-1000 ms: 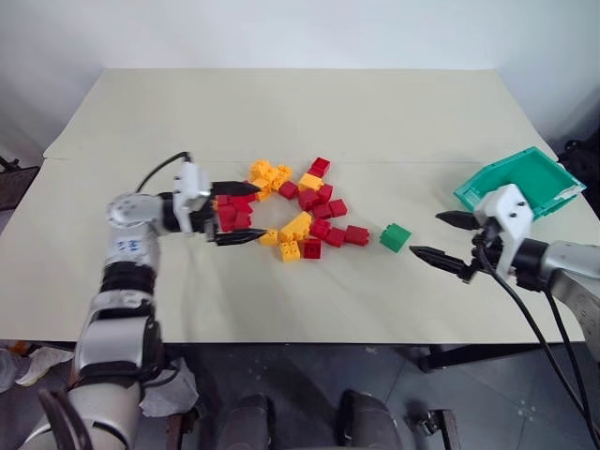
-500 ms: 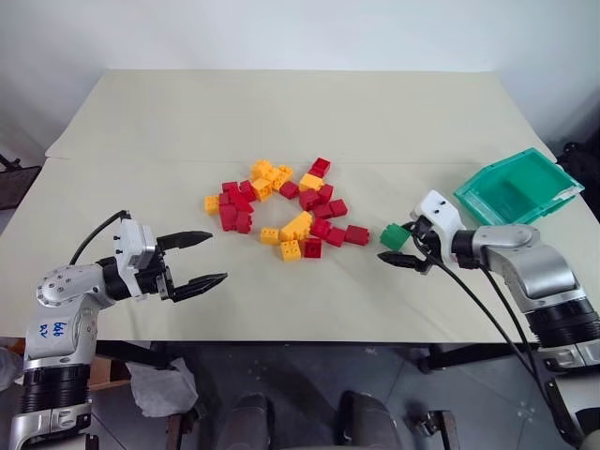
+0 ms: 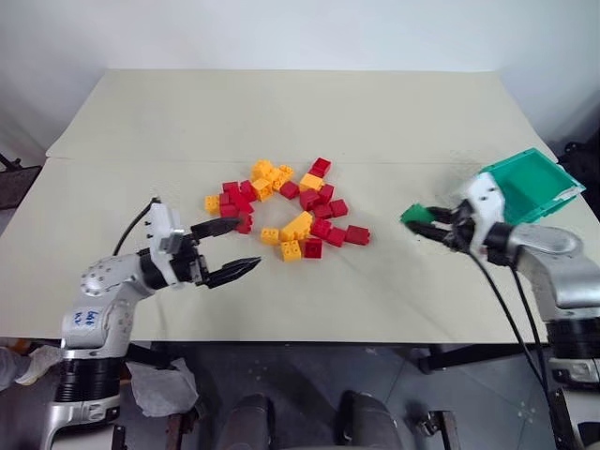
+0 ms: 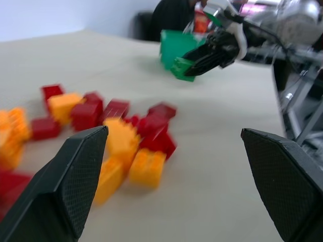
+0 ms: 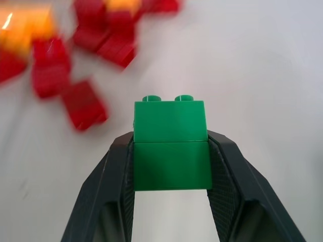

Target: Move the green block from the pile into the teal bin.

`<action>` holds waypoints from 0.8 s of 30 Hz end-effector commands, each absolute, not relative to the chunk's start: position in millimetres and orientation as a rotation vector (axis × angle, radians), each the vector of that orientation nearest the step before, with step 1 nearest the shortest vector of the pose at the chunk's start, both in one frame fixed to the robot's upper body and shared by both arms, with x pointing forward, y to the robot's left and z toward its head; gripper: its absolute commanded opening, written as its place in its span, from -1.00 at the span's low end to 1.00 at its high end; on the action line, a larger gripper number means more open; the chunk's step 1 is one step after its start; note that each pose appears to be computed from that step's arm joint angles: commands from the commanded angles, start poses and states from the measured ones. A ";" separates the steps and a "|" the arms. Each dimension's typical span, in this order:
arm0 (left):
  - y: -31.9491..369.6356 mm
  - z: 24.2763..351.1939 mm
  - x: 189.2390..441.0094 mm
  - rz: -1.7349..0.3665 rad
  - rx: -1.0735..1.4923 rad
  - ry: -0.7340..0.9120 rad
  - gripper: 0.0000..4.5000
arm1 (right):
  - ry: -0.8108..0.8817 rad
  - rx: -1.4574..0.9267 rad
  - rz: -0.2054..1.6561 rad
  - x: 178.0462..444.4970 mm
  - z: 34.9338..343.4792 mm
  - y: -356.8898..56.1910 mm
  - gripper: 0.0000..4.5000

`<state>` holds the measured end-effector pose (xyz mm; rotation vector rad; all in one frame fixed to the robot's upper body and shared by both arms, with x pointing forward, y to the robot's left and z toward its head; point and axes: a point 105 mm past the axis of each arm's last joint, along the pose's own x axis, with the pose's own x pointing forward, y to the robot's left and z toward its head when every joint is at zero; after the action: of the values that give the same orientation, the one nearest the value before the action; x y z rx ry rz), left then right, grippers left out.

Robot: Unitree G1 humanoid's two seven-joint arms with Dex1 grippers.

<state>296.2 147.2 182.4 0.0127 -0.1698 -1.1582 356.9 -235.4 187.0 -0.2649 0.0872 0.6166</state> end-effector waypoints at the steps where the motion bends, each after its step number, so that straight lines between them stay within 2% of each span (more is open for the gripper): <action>1: 122.9 199.0 289.8 -1.205 -0.006 -0.234 1.00 | -0.073 -0.229 0.362 342.3 233.8 -295.5 -0.34; 4: 108.9 199.7 294.2 -1.185 0.014 -0.251 1.00 | -0.074 -0.258 0.198 335.8 241.5 -333.1 -0.34; 7: 99.1 200.7 306.9 -1.107 0.027 -0.265 1.00 | -0.068 -0.285 0.060 343.6 247.2 -357.2 -0.34; 15: 92.7 195.3 304.2 -1.107 0.045 -0.273 1.00 | 0.002 -0.292 0.012 380.6 240.2 -369.5 -0.34; 17: 96.6 194.8 304.1 -1.100 0.062 -0.274 1.00 | 0.001 -0.280 0.007 386.6 239.3 -371.5 -0.01; 19: 100.3 195.0 304.1 -1.092 0.074 -0.276 1.00 | -0.003 -0.283 0.009 390.5 239.2 -371.9 0.20; 24: 111.6 194.7 303.0 -1.075 0.095 -0.275 1.00 | -0.028 -0.296 0.025 393.9 243.3 -371.4 0.99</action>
<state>306.6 106.2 187.4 0.0788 -0.2351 -1.0797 396.5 -367.7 223.7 -0.2635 0.0315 0.0305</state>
